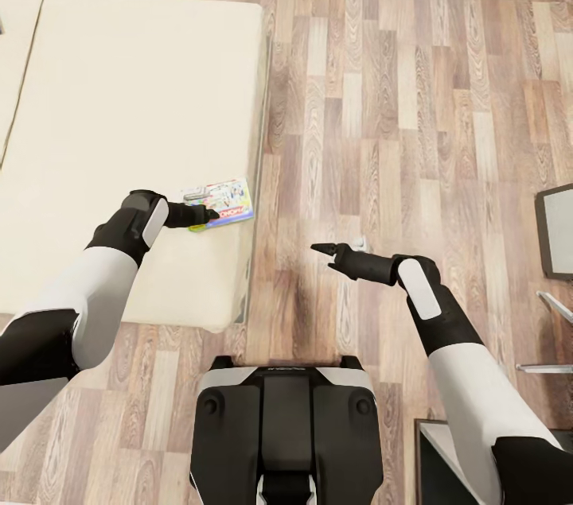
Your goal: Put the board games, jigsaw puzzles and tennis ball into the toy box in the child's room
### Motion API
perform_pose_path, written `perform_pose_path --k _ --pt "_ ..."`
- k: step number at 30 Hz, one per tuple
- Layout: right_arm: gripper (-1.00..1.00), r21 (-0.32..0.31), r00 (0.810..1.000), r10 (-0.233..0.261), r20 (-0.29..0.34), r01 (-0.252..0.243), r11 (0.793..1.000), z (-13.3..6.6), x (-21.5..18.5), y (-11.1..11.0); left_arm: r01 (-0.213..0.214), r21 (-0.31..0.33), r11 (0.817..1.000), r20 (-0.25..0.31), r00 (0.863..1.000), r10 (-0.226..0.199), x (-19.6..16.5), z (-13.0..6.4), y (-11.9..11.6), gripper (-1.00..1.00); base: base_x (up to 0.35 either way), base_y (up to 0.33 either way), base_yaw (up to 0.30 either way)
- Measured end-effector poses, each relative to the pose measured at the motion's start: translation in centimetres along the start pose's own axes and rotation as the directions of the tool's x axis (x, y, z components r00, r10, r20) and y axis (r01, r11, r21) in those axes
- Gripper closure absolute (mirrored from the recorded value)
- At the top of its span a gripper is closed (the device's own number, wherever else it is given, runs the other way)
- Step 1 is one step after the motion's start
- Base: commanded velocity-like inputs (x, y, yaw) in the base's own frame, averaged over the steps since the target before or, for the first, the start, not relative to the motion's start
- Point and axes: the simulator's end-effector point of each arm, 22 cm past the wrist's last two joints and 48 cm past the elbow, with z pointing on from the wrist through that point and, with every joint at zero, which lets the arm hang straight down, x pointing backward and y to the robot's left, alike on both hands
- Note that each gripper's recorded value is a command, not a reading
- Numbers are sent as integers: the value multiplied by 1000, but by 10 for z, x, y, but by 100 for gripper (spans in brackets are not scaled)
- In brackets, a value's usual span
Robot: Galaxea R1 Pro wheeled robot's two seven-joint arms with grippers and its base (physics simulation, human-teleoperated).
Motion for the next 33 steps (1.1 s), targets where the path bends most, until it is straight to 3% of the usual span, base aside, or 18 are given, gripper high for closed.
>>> perform_pose_path --k 33 --pt "-100 -7 1000 0 4 0 1000 3 2 3 -1 0 1000 0 1000 1 0 0 0 -100 -4 -59 0"
